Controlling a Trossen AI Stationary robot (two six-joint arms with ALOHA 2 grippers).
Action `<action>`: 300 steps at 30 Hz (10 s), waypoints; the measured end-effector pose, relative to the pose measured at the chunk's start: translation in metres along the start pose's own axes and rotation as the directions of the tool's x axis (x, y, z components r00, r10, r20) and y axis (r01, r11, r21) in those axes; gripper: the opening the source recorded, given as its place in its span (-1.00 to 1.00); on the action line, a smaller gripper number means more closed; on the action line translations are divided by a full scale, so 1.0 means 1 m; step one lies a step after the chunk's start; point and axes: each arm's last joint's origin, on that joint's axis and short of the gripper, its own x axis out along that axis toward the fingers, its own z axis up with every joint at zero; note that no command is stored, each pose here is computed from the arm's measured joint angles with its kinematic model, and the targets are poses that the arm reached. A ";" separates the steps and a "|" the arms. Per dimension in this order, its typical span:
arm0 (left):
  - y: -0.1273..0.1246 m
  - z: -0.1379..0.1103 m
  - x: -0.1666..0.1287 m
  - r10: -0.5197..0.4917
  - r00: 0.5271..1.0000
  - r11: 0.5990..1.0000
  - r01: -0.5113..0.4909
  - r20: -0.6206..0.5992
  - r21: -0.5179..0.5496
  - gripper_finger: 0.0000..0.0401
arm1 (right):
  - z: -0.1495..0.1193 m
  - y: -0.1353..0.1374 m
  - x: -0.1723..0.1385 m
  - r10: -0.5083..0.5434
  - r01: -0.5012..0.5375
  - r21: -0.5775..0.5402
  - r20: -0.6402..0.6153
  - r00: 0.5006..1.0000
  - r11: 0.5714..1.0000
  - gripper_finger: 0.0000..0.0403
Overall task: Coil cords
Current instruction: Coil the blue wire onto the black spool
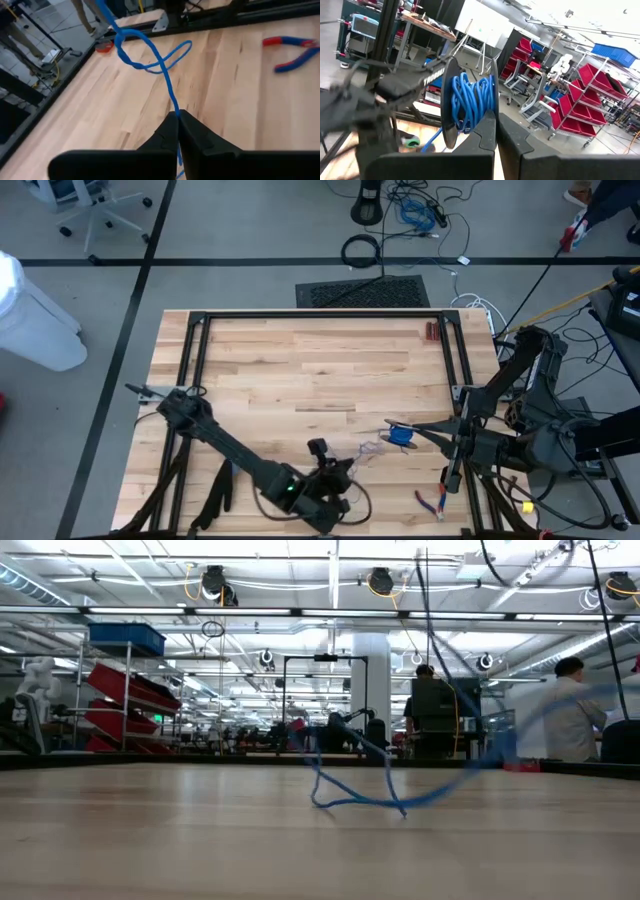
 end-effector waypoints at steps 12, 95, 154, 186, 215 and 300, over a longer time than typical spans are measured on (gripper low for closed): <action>0.025 0.034 -0.123 0.017 0.980 0.998 -0.005 0.200 -0.057 -0.99 | -0.002 0.001 0.000 -0.003 0.004 0.004 -0.010 1.000 1.000 -1.00; 0.023 -0.017 -0.368 -0.239 0.838 0.970 0.187 0.491 0.155 -1.00 | -0.023 -0.099 -0.002 -0.384 0.401 0.101 -0.153 0.911 0.911 -1.00; 0.045 0.065 -0.001 0.113 0.962 0.993 -0.101 0.247 -0.061 -0.14 | -0.022 -0.032 0.002 -0.060 0.064 0.038 -0.096 0.994 0.997 -1.00; 0.051 0.064 0.024 0.197 0.950 0.980 -0.189 0.243 -0.055 -0.65 | -0.019 -0.030 0.003 -0.062 0.065 0.038 -0.085 0.994 0.997 -1.00; 0.060 0.062 0.033 0.265 0.941 0.962 -0.245 0.209 -0.118 -0.06 | -0.018 -0.030 0.003 -0.035 0.038 0.042 -0.080 0.996 0.998 -1.00; 0.084 0.065 0.062 0.198 0.962 0.975 -0.173 0.190 -0.138 -0.98 | -0.023 -0.026 0.018 -0.152 0.163 0.092 -0.118 0.981 0.982 -1.00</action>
